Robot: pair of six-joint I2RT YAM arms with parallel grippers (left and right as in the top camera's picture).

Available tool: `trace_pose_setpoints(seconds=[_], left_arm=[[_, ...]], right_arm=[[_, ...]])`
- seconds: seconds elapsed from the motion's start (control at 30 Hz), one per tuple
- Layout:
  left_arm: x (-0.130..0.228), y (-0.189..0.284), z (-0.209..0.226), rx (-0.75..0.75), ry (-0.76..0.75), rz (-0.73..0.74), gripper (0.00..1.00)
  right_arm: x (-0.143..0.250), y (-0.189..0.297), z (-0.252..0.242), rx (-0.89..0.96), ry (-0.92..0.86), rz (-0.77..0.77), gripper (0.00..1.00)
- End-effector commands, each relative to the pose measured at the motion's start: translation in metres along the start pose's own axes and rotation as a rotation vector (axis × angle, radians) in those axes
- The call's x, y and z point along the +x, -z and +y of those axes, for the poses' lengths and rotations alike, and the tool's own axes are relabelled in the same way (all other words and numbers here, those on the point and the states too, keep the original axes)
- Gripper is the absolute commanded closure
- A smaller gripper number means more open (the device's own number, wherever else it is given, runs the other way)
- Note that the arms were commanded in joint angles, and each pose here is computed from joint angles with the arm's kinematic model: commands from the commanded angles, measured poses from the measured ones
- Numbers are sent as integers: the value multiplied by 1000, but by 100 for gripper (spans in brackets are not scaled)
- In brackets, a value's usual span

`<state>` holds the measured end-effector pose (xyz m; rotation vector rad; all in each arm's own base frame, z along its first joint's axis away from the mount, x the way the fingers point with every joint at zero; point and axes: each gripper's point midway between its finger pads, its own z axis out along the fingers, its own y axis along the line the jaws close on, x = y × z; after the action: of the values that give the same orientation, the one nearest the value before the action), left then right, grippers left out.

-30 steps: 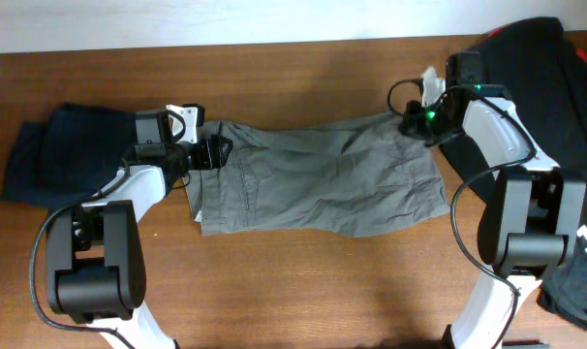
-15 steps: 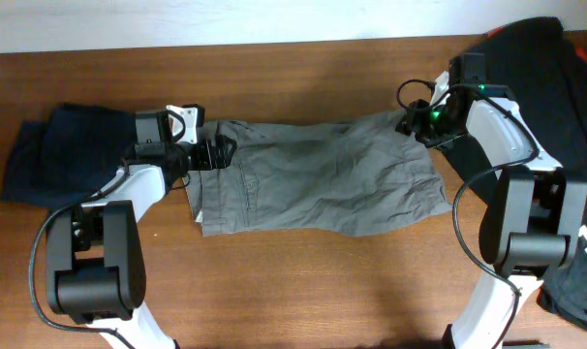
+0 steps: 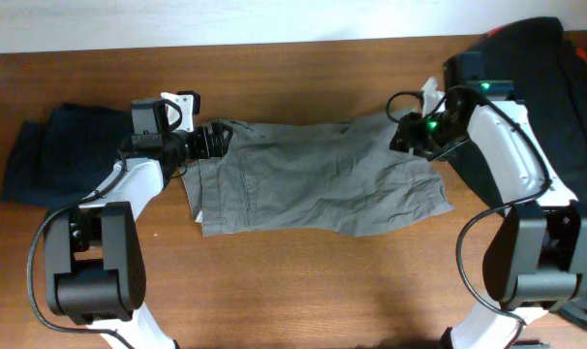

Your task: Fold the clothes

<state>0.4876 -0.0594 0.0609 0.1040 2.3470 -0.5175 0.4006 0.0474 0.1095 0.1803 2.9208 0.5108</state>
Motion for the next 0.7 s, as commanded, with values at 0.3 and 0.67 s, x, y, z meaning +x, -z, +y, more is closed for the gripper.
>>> trace_pose_setpoints(seconds=[0.3, 0.67], left_arm=[[0, -22, -17, 20, -58, -13, 6], [6, -33, 2, -63, -57, -13, 24]], right_arm=[[17, -15, -4, 122, 65, 67, 44], [21, -14, -7, 140, 59, 84, 44]])
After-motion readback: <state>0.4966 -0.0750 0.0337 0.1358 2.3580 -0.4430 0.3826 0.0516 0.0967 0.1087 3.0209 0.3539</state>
